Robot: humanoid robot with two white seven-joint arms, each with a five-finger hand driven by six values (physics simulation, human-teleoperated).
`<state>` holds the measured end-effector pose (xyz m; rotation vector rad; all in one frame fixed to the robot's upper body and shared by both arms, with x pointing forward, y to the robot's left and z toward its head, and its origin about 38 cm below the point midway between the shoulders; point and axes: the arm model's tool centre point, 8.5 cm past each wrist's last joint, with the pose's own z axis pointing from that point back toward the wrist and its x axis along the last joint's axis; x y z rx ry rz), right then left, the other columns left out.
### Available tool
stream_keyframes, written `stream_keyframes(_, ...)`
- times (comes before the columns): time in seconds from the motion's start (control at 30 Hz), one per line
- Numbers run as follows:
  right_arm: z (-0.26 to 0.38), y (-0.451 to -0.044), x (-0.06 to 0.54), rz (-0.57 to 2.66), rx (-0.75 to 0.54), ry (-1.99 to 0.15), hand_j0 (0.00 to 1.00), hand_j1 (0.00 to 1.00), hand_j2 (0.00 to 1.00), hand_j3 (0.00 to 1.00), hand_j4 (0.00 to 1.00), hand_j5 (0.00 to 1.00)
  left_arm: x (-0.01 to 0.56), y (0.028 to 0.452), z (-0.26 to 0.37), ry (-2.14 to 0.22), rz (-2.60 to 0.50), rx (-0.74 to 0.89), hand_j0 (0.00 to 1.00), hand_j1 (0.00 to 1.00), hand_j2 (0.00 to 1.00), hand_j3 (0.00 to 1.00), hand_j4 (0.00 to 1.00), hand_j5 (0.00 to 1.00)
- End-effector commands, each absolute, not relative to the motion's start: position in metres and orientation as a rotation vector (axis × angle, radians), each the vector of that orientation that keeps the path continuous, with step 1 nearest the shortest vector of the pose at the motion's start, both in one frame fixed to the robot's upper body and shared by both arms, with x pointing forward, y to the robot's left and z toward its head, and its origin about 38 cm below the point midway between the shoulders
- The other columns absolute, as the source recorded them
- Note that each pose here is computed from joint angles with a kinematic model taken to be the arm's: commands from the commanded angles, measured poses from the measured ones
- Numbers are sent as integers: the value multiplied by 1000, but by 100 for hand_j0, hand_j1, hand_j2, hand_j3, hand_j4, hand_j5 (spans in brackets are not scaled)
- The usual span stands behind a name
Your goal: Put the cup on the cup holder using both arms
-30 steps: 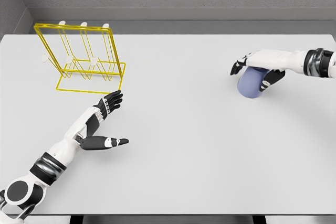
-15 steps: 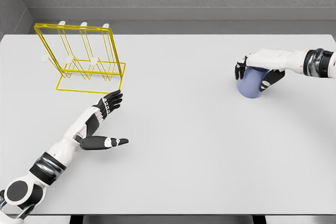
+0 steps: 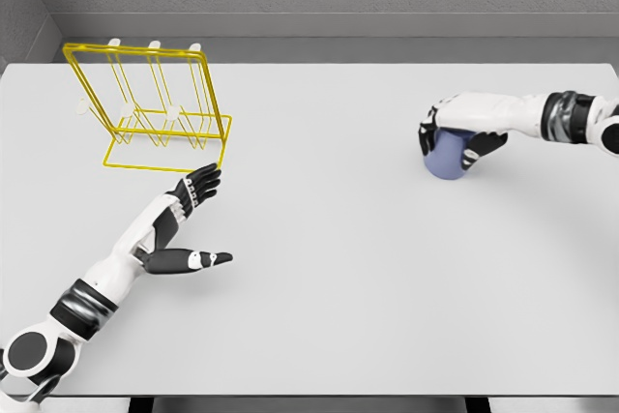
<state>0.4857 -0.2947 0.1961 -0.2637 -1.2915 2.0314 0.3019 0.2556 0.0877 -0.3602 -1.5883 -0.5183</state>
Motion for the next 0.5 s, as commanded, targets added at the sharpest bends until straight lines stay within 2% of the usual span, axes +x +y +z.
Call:
stream_keyframes(0.0,197,-290,484,2045,-253,-1300,41,41,41,41,41,41,303,257,89,-1593,-516,-356,100,100,100,100,100,100)
stream_keyframes(0.47,214,-295,484,2055,-294,-1315,40,40,40,40,40,40,304,257,90,-1599,-506,-350,100,100,100,100,100,100)
